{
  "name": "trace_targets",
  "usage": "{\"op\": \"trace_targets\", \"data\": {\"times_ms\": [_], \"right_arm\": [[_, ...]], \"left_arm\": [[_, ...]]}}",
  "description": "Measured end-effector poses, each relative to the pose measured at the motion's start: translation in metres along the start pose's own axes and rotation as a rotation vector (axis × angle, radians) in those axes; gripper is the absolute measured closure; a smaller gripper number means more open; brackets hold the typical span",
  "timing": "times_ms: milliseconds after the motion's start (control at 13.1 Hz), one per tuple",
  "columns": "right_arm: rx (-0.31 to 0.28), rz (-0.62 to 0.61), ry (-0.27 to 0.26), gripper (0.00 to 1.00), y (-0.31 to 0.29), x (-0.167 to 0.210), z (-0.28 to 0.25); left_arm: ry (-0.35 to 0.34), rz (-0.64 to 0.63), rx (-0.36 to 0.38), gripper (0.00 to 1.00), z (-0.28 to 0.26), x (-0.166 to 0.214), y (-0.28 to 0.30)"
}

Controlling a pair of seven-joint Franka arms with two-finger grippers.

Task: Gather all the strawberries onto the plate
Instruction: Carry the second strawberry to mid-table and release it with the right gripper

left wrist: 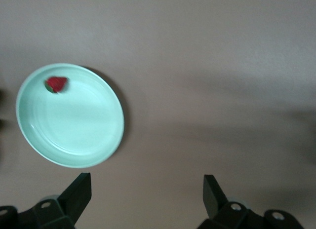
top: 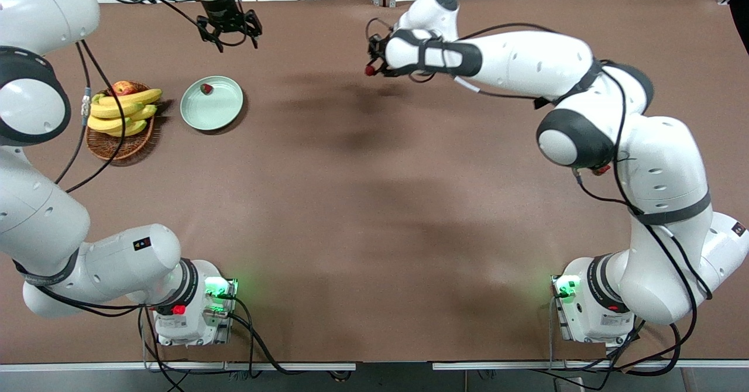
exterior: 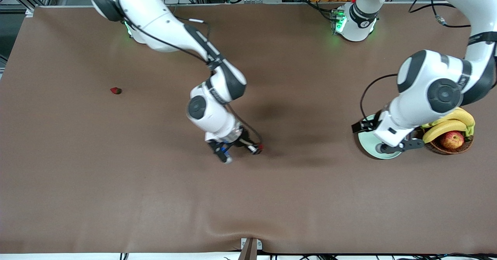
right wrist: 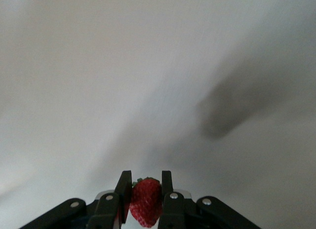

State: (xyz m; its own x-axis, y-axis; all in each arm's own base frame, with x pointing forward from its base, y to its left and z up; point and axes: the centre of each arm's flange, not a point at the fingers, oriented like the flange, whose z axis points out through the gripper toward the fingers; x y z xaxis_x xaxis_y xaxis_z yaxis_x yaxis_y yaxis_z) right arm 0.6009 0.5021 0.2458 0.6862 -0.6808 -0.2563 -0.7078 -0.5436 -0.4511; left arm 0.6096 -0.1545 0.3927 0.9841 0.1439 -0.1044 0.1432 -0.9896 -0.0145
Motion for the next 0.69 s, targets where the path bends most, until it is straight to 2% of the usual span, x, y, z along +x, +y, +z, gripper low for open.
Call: {"op": "trace_targets", "data": {"times_ms": [306, 612, 689], "right_arm": [[0.044, 0.016, -0.013, 0.71, 0.008, -0.065, 0.035], [0.035, -0.007, -0.018, 0.71, 0.030, -0.096, 0.069], [0.033, -0.013, -0.020, 0.65, 0.034, -0.101, 0.073]], "left_arm": [[-0.028, -0.032, 0.006, 0.00, 0.016, -0.016, 0.040], [-0.043, -0.039, 0.007, 0.00, 0.025, -0.021, 0.052], [-0.043, -0.040, 0.007, 0.00, 0.025, -0.021, 0.052]]}}
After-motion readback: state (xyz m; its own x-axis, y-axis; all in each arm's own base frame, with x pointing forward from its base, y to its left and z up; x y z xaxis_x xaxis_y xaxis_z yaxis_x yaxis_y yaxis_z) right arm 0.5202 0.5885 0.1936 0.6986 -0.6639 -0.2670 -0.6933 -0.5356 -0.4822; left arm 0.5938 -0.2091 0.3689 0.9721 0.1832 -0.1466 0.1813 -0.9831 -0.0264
